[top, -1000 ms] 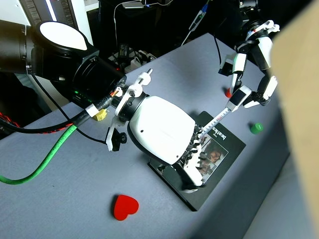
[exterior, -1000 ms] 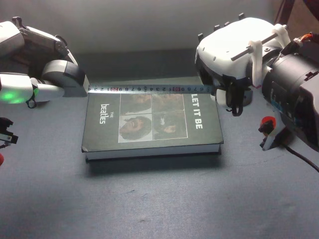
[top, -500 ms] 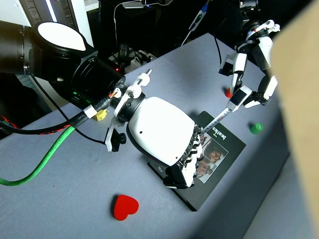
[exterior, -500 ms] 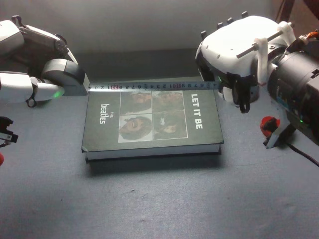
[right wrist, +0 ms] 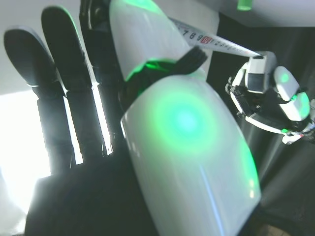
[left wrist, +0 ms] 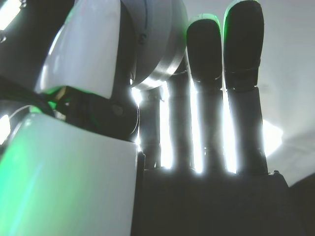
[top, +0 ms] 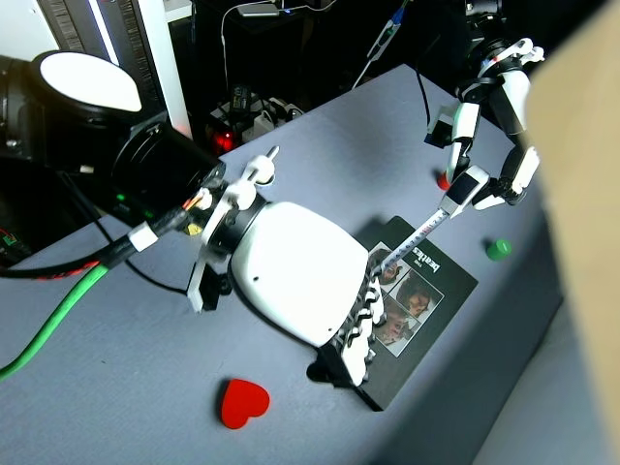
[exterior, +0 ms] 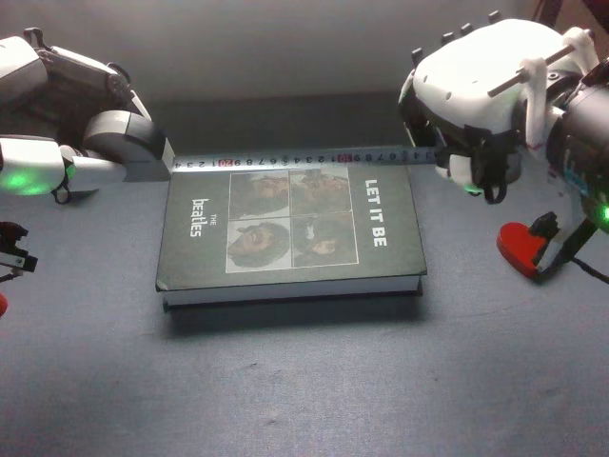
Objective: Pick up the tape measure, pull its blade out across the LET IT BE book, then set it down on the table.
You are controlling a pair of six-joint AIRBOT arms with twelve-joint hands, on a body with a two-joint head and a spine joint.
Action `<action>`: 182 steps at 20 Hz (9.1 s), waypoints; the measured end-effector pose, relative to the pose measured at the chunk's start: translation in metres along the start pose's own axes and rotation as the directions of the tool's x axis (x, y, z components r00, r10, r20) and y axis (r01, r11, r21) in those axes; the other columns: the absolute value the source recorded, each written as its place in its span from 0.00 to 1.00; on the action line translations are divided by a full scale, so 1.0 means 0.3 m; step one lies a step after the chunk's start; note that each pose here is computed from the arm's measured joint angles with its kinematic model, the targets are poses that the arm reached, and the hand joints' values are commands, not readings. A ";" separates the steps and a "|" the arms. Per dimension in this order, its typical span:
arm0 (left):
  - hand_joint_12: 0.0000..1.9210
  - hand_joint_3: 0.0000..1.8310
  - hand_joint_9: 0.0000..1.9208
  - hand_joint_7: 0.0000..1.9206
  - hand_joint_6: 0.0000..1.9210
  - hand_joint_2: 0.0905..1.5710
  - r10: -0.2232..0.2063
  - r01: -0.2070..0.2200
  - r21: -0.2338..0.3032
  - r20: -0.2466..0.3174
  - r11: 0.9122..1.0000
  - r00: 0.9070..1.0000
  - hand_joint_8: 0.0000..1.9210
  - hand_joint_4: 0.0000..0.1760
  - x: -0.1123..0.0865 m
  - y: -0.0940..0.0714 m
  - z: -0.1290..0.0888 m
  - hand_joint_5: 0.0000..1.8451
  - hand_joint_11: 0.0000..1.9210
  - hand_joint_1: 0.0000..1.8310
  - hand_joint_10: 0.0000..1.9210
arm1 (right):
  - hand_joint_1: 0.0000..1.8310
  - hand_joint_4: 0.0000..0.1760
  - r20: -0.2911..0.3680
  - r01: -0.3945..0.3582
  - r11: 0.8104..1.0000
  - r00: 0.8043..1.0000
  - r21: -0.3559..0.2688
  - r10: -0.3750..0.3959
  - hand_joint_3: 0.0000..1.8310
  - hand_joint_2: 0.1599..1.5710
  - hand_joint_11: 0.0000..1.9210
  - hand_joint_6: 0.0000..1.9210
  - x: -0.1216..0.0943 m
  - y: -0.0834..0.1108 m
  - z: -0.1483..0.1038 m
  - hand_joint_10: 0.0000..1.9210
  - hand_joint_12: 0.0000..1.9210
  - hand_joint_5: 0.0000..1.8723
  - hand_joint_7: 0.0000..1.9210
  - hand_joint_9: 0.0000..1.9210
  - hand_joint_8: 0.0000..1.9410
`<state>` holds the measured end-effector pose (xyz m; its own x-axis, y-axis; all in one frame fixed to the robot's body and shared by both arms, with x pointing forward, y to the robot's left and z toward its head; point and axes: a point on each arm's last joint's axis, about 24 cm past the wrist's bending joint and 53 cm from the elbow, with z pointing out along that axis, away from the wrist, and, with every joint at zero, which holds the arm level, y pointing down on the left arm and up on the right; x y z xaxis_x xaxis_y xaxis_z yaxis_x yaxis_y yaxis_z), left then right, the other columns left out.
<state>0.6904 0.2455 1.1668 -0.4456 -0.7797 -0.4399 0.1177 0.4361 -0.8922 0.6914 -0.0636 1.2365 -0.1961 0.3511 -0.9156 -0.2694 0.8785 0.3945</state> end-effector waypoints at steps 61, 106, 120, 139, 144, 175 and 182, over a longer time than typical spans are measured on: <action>0.56 0.00 0.51 0.48 0.49 0.70 -0.085 0.084 -0.110 -0.003 0.990 0.996 0.52 0.00 0.038 0.272 -0.024 0.49 0.49 0.75 0.65 | 0.45 0.00 -0.034 -0.082 0.993 0.996 -0.083 0.080 0.00 0.68 0.18 0.00 0.025 0.109 -0.163 0.02 0.52 0.37 0.39 0.37 0.00; 0.58 0.00 0.47 0.51 0.45 0.70 -0.078 0.073 -0.133 -0.032 0.988 0.996 0.53 0.00 0.053 0.365 -0.068 0.49 0.48 0.75 0.68 | 0.43 0.00 -0.009 -0.056 0.990 0.998 -0.131 0.055 0.00 0.69 0.18 0.00 0.019 0.146 -0.176 0.01 0.52 0.38 0.40 0.38 0.00; 0.56 0.00 0.48 0.50 0.48 0.71 -0.123 0.111 -0.159 -0.071 0.981 0.990 0.56 0.00 0.124 0.238 -0.158 0.45 0.49 0.75 0.67 | 0.43 0.00 0.000 -0.046 0.992 0.999 -0.115 0.046 0.00 0.69 0.20 0.00 0.025 0.130 -0.177 0.01 0.52 0.38 0.41 0.40 0.00; 0.57 0.00 0.47 0.49 0.48 0.70 -0.197 0.178 -0.246 -0.055 0.953 0.979 0.57 0.00 0.226 0.404 -0.274 0.48 0.48 0.75 0.67 | 0.12 0.33 -0.001 -0.041 0.992 0.999 -0.119 0.042 0.00 0.72 0.00 0.00 0.030 0.134 -0.179 0.00 0.40 0.14 0.09 0.08 0.00; 0.54 0.00 0.36 0.40 0.26 0.74 -0.208 0.187 -0.261 -0.057 0.947 0.976 0.25 0.00 0.252 0.439 -0.295 0.42 0.31 0.54 0.27 | 0.14 0.33 -0.009 -0.038 0.992 0.999 -0.122 0.037 0.00 0.71 0.00 0.00 0.043 0.139 -0.181 0.00 0.45 0.15 0.14 0.12 0.00; 1.00 0.00 0.74 0.71 1.00 0.76 0.306 -0.315 -0.133 -0.086 0.940 0.948 1.00 0.00 0.133 -0.104 0.034 0.69 0.74 0.42 1.00 | 0.45 0.00 -0.030 -0.032 0.998 0.999 -0.056 0.030 0.00 0.82 0.97 1.00 0.073 0.117 -0.212 1.00 1.00 0.67 0.80 0.89 1.00; 1.00 0.00 0.84 0.79 1.00 0.84 0.557 -0.558 -0.183 -0.062 0.810 0.828 1.00 1.00 0.142 -0.275 0.092 0.74 0.88 0.34 1.00 | 0.49 1.00 -0.028 -0.022 0.998 0.999 -0.060 0.020 0.00 0.87 0.98 1.00 0.078 0.135 -0.227 1.00 1.00 0.65 0.77 0.88 1.00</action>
<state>0.6863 0.1639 1.2190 -0.3583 -0.3754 -0.8548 0.1813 0.8702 -0.4582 0.6117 -0.0419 1.2363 -0.2280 0.3597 -0.9048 -0.3209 0.8495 0.4187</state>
